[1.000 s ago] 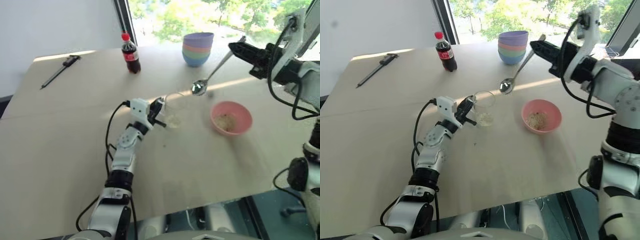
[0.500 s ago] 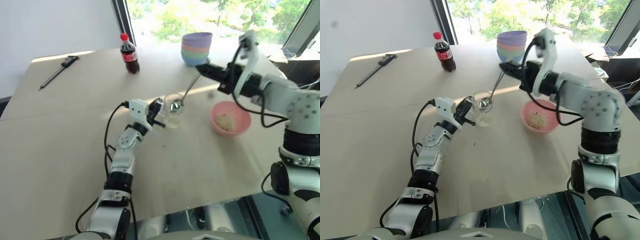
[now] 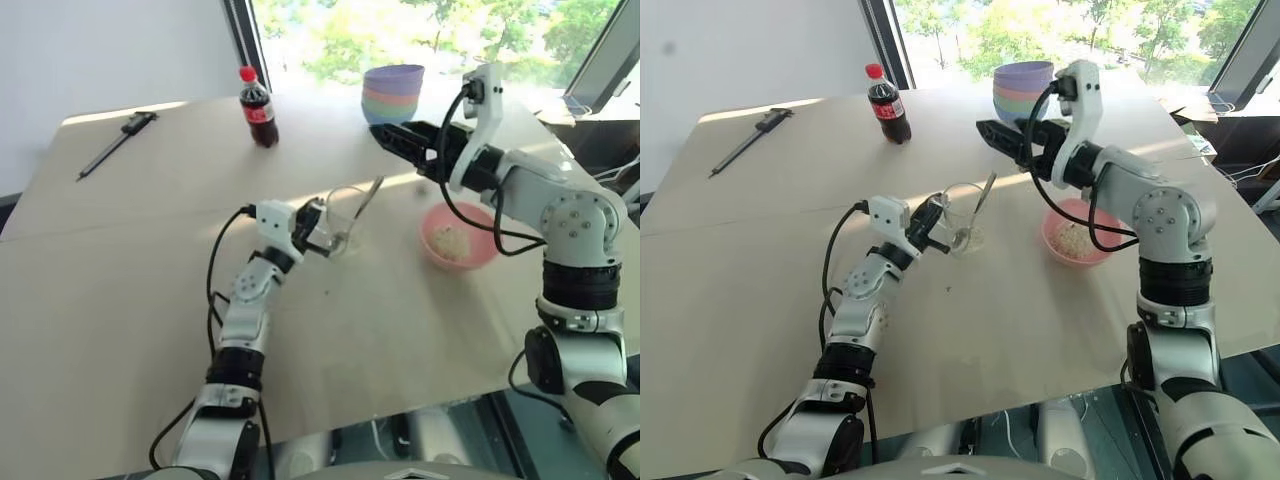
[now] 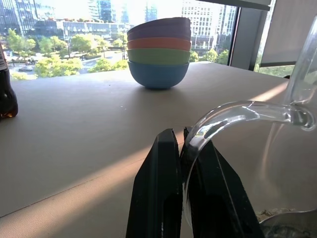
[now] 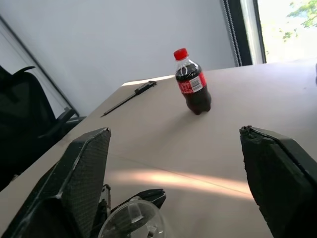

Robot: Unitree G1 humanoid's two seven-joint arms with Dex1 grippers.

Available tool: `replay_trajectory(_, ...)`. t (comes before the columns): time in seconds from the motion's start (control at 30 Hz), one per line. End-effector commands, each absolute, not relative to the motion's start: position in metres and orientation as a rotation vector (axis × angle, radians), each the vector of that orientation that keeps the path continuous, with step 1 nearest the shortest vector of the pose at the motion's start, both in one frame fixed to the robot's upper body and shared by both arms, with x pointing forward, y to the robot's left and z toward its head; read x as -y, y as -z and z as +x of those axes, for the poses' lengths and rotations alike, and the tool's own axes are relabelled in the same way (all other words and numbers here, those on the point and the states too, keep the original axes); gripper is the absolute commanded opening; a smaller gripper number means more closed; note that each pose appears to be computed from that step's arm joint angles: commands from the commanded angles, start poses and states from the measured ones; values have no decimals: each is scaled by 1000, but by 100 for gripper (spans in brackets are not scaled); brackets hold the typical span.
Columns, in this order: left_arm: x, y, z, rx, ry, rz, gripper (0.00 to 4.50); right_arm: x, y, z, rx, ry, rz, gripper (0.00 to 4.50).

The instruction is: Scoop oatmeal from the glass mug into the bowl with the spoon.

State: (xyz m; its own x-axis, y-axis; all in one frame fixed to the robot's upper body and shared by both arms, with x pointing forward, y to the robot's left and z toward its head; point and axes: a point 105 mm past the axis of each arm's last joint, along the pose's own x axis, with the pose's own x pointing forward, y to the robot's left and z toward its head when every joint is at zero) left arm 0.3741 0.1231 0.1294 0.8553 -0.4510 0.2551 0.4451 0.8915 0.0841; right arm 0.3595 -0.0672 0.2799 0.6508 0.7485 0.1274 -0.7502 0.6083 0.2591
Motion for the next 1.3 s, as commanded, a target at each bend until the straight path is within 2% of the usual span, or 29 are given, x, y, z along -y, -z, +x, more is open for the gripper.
replay_trajectory(0.03,-130,-118,372,231,453,37,75,67,-297,357,82,-883,300,416)
replay_trajectory(0.07,-130,-118,372,231,453,35,106,67,-297,357,83,-883,298,416)
replay_trajectory(0.13,-130,-119,372,230,454,34,200,67,-296,358,83,-882,295,416)
replay_trajectory(0.43,-135,-123,366,240,450,46,200,70,-296,357,95,-881,293,416)
replay_trajectory(0.8,-141,-165,328,309,499,71,200,103,-277,354,155,-782,208,416)
replay_trajectory(1.1,-157,-140,273,162,562,155,200,133,-245,354,126,-686,125,416)
replay_trajectory(1.3,-173,-141,257,138,483,115,200,147,-231,345,120,-658,111,416)
